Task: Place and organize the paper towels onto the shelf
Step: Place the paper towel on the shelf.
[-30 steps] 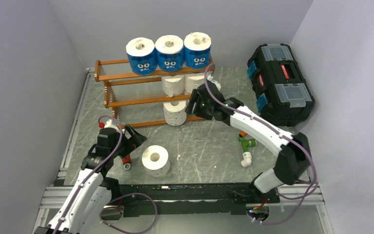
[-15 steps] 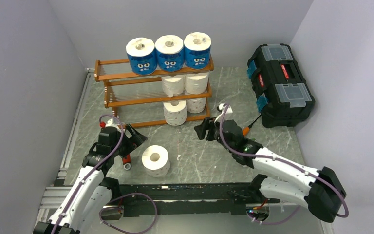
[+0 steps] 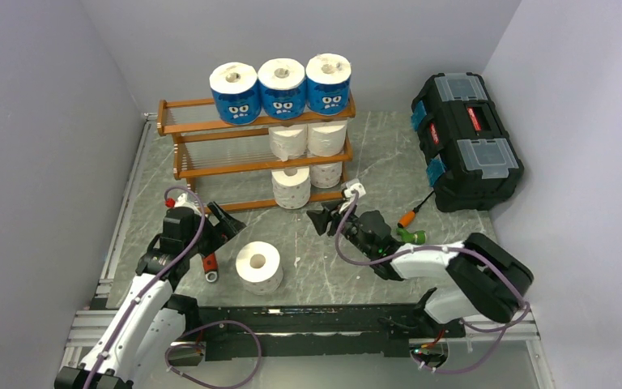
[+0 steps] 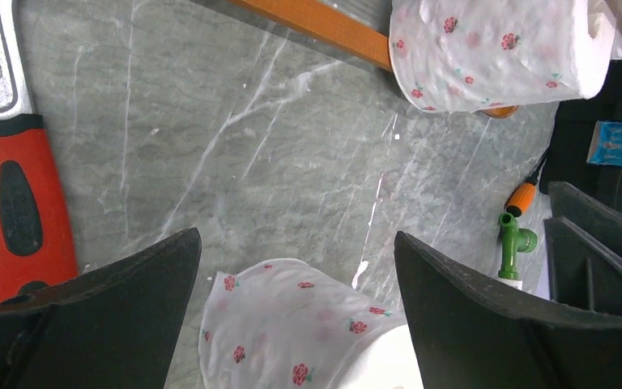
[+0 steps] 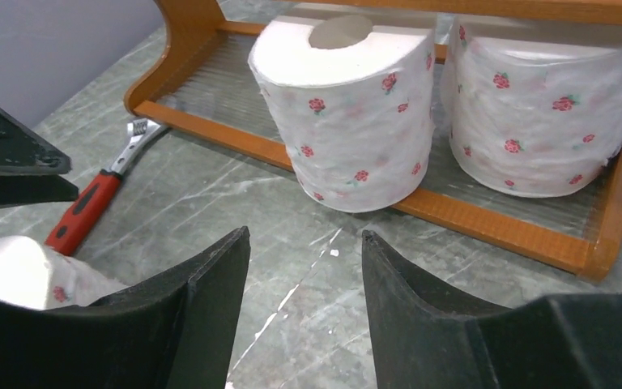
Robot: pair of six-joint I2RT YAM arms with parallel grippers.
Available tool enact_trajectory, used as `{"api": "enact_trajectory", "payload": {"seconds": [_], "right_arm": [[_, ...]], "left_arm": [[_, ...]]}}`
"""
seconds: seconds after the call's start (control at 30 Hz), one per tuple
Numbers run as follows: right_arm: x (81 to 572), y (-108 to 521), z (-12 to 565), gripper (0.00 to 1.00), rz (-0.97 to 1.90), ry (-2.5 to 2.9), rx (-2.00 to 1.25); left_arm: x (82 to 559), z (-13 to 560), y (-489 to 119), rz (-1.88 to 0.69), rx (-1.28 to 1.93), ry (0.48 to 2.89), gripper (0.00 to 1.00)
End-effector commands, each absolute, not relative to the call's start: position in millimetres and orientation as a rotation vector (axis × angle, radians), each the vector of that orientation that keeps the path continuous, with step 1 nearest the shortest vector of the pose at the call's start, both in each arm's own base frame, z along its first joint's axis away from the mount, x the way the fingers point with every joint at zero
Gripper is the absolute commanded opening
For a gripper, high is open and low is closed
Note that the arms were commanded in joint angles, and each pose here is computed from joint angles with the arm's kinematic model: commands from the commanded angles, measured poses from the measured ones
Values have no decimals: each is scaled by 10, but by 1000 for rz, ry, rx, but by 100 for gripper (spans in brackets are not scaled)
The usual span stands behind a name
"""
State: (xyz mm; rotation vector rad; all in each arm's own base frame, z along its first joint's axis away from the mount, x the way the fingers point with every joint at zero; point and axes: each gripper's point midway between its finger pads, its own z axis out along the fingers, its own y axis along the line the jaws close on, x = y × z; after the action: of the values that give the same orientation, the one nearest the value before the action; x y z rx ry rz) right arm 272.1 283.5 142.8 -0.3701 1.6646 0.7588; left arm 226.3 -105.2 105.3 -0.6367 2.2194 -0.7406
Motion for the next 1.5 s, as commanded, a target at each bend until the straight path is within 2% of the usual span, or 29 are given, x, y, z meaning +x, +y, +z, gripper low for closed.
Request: {"api": "enact_trajectory", "payload": {"seconds": [0.0, 0.17, 0.3, 0.43, 0.57, 0.63, 0.93, 1.47], "right_arm": [[2868, 2973, 1766, 54, 781, 1474, -351], [2988, 3015, 1593, 42, 732, 1478, -303], [3069, 3083, 1462, 39, 717, 1477, -280], [3150, 3176, 1336, 41, 712, 1509, -269], [3229, 3238, 1272, 52, 695, 1531, -250], [3266, 3264, 1222, 54, 684, 1546, -240], [3398, 3272, 1045, 54, 614, 1603, -196], [3547, 3389, 939, 49, 598, 1624, -167]], "left_arm": [[2306, 1204, -1071, -761, -607, 2174, 95], [2289, 1166, -1037, -734, -605, 2181, 95], [2266, 1111, -1034, -724, -600, 2203, 95], [2245, 1071, -1028, -713, -595, 2222, 95], [2225, 1038, -1015, -704, -597, 2227, 96], [2214, 1025, -1011, -702, -597, 2227, 96], [2185, 1009, -998, -698, -603, 2228, 96], [2165, 976, -1001, -700, -606, 2236, 97]]}}
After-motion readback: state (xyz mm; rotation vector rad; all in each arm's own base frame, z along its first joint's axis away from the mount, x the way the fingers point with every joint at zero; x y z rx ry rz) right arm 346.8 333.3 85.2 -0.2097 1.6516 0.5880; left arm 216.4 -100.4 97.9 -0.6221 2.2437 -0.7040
